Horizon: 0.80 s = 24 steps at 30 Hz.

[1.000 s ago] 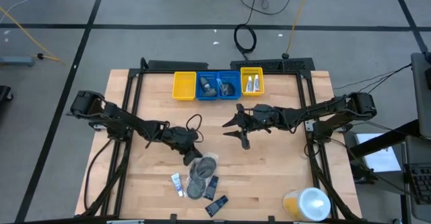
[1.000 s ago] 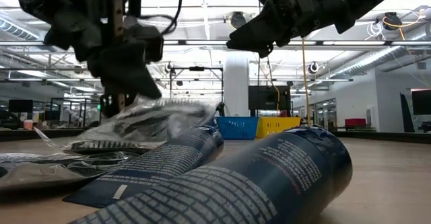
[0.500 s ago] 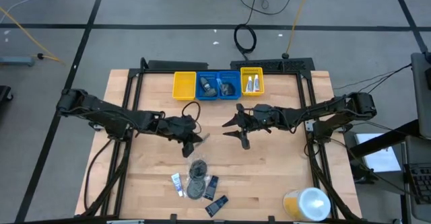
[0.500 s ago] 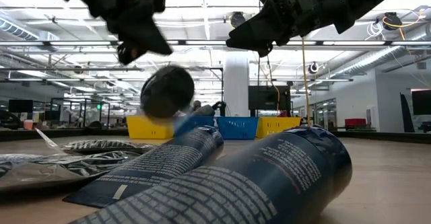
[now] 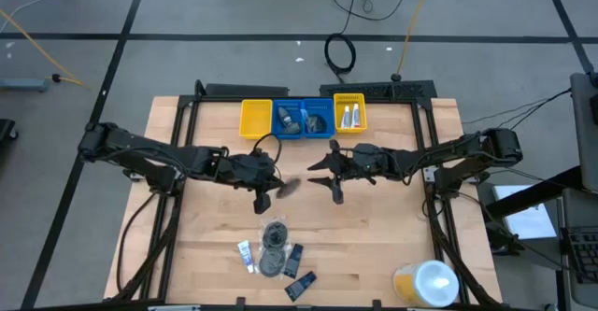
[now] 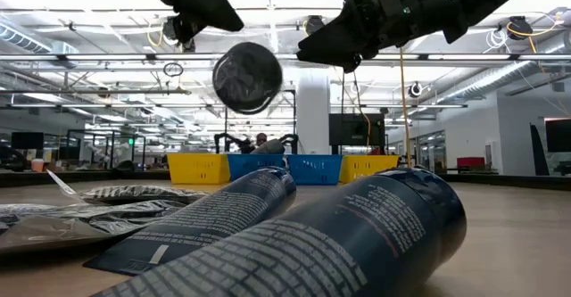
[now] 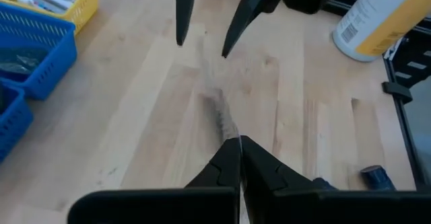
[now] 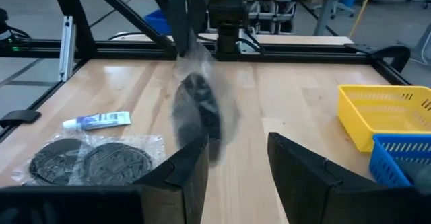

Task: Pick & Place Travel size toiletries
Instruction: Put the black hairbrush into the right blue bin

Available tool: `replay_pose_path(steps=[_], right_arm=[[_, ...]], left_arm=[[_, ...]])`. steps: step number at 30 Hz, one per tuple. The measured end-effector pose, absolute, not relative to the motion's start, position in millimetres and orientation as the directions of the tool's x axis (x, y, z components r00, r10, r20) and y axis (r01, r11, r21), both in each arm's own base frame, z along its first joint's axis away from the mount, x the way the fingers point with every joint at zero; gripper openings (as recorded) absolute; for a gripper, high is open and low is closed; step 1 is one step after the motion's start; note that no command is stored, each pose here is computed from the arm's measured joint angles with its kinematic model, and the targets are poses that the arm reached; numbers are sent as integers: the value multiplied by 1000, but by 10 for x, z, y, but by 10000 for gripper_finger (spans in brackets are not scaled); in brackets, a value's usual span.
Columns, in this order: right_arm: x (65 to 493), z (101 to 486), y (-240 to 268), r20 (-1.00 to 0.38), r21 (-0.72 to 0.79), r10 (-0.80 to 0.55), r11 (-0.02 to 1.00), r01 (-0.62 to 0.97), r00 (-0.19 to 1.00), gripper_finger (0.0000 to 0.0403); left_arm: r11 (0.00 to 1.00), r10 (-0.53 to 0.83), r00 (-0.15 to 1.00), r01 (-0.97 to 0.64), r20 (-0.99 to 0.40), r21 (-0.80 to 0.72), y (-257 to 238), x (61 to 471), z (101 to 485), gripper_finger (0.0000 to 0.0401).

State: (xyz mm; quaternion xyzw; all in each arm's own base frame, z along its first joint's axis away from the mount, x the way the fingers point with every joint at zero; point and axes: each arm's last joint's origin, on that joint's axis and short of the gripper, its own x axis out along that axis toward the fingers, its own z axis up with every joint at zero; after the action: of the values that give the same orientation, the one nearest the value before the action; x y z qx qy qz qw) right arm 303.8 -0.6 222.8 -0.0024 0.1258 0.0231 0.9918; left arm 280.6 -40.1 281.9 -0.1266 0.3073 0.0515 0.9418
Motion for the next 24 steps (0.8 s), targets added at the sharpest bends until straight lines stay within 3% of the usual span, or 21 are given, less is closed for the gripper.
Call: replay_pose_path(steps=[24], right_arm=[[3040, 2238, -5, -239, 1, 46, 999, -48, 970, 144]], left_arm=[[980, 39, 875, -129, -482, -154, -349, 2882, 2935, 0]])
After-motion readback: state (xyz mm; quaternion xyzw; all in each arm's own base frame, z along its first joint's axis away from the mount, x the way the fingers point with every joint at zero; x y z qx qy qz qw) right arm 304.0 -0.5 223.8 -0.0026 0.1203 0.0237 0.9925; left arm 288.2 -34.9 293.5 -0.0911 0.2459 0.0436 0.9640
